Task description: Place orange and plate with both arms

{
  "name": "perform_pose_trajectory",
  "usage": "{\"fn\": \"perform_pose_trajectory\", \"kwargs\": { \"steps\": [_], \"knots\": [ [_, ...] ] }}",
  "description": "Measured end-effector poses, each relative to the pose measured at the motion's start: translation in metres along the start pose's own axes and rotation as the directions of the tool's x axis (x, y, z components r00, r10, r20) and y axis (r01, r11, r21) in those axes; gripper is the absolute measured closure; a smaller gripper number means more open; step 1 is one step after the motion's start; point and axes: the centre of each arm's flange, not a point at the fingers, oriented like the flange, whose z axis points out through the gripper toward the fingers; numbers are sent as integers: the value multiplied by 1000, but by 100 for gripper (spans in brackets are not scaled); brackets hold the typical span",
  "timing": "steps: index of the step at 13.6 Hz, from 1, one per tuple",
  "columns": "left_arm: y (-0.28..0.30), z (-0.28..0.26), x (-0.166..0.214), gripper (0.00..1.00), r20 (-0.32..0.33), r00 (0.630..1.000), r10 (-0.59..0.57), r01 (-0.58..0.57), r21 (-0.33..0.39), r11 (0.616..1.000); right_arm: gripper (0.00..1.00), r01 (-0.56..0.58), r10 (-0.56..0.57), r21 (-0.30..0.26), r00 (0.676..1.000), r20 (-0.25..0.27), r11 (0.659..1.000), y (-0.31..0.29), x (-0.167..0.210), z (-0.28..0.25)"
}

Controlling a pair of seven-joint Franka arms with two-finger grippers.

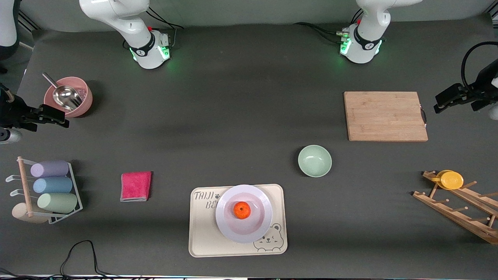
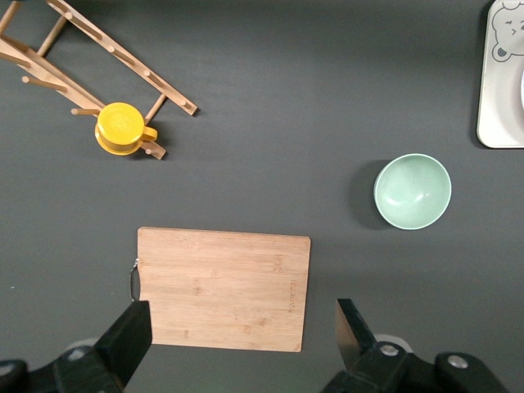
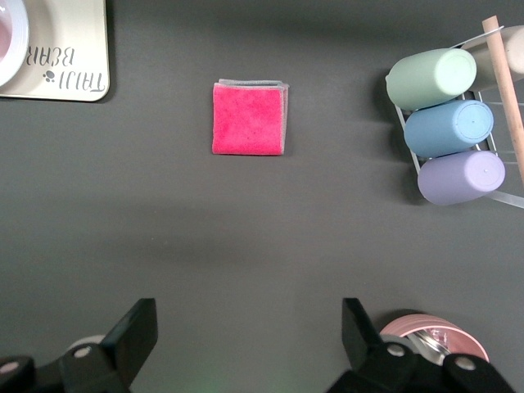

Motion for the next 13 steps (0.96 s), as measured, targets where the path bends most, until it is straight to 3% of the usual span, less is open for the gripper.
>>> {"fn": "perform_pose_trajectory", "kwargs": {
  "steps": [3, 13],
  "knots": [
    [-1, 3, -2, 0, 26, 1000, 3, -3, 8, 1000, 0, 3, -3, 0, 1000, 0, 1000, -1, 0, 0],
    [-2, 1, -1, 0, 19, 1000, 3, -3, 10, 1000, 0, -1, 1, -1, 1000, 0, 1000, 0, 0, 0]
  ]
}}
